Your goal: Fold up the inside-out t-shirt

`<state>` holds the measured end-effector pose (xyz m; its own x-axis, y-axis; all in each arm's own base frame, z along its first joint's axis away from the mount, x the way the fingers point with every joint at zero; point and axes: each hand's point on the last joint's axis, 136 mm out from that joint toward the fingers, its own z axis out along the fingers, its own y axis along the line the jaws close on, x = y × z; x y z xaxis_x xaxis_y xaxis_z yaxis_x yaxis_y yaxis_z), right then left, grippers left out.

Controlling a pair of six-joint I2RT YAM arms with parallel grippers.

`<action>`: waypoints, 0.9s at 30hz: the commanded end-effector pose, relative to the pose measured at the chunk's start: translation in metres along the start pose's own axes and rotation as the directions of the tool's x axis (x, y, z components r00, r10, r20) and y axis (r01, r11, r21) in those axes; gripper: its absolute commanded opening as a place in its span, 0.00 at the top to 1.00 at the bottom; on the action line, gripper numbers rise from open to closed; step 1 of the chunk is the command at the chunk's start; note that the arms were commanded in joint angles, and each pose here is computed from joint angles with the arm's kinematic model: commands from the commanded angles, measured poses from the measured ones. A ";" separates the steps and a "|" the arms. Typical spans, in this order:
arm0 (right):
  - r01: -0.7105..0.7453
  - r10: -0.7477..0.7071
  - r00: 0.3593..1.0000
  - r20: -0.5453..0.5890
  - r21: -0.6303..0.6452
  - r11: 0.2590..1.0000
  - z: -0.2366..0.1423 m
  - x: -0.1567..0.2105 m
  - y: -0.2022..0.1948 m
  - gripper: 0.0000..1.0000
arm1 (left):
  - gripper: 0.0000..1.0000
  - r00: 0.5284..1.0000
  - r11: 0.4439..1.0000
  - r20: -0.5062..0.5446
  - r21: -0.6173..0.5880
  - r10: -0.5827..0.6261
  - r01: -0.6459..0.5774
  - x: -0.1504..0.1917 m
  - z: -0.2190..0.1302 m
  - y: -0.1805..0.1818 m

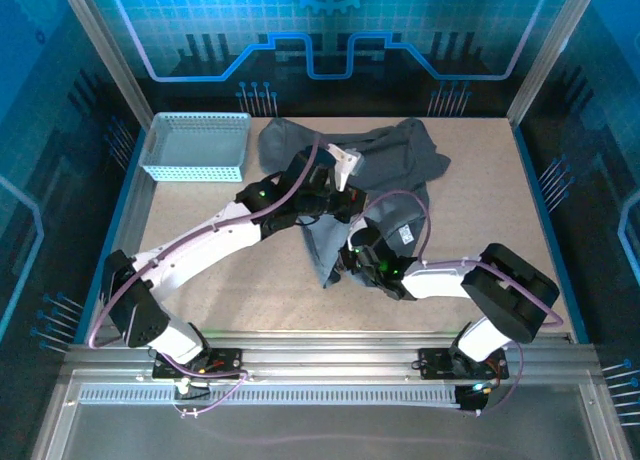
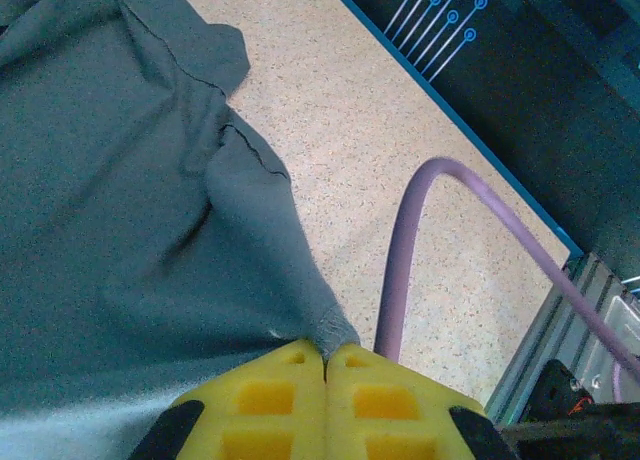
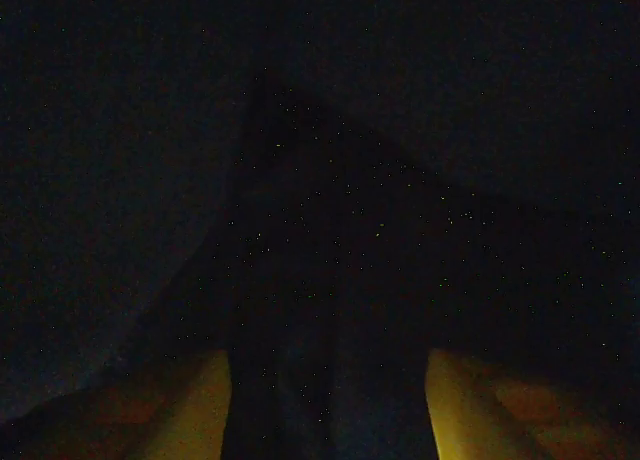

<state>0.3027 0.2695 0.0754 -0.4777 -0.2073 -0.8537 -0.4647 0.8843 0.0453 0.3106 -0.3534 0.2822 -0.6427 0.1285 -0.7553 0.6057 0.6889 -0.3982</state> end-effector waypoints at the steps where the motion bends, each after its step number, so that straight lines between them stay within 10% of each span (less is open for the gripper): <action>1: 0.016 -0.015 0.998 0.055 -0.020 1.000 0.003 -0.019 0.024 0.40 | 0.98 1.000 0.999 0.008 0.044 -0.007 0.006 -0.011 -0.002 -0.012; 27: -0.245 0.214 0.956 0.199 0.150 0.958 0.045 -0.069 -0.060 0.33 | 0.98 0.993 0.979 0.116 0.201 0.022 -0.045 -0.045 -0.047 -0.075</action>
<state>0.3806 0.2421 0.0853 -0.4897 0.0097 -0.8718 -0.2720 0.9483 0.1634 0.2834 -0.3618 0.3345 -0.6034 0.0841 -0.7930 0.6707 0.5914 -0.4477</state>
